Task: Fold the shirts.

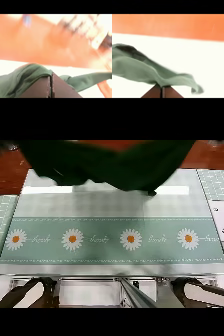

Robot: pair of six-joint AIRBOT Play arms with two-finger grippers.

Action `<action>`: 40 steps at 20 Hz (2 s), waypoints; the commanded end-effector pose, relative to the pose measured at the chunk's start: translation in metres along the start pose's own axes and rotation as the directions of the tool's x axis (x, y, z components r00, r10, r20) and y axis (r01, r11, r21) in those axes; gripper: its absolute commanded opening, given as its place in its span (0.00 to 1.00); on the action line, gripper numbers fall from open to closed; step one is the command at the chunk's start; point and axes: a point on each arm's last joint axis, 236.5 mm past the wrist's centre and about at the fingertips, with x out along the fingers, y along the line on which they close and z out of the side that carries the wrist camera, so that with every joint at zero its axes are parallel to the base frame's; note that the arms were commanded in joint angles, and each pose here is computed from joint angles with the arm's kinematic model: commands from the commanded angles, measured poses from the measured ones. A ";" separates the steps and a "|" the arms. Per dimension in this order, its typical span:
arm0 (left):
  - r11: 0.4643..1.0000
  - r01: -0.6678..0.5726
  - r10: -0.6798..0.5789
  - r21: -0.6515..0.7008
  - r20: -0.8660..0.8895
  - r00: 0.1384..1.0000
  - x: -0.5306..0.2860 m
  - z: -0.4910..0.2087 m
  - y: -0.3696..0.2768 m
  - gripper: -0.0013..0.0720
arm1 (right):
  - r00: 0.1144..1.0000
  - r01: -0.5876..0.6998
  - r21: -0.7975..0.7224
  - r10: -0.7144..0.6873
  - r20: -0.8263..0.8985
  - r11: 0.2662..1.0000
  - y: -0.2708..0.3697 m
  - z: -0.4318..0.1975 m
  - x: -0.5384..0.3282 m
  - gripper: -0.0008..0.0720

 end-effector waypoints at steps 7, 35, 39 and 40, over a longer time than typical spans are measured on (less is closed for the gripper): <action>0.796 -0.418 0.273 0.439 0.355 0.894 -0.172 0.080 -0.124 0.04 | 0.921 0.245 -0.241 -0.149 0.359 0.939 0.108 -0.008 -0.217 0.05; 0.845 -0.534 0.472 0.039 -0.524 0.709 0.077 -0.220 0.239 0.04 | 0.899 0.255 0.177 -0.166 -0.406 0.951 -0.157 -0.185 0.183 0.04; 0.814 -0.581 0.461 -0.023 -0.583 0.669 0.100 -0.256 0.275 0.04 | 0.899 0.255 0.224 -0.146 -0.412 0.941 -0.182 -0.181 0.230 0.04; 0.804 -0.593 0.452 -0.044 -0.603 0.657 0.100 -0.266 0.279 0.04 | 0.899 0.244 0.239 -0.127 -0.418 0.940 -0.182 -0.182 0.237 0.04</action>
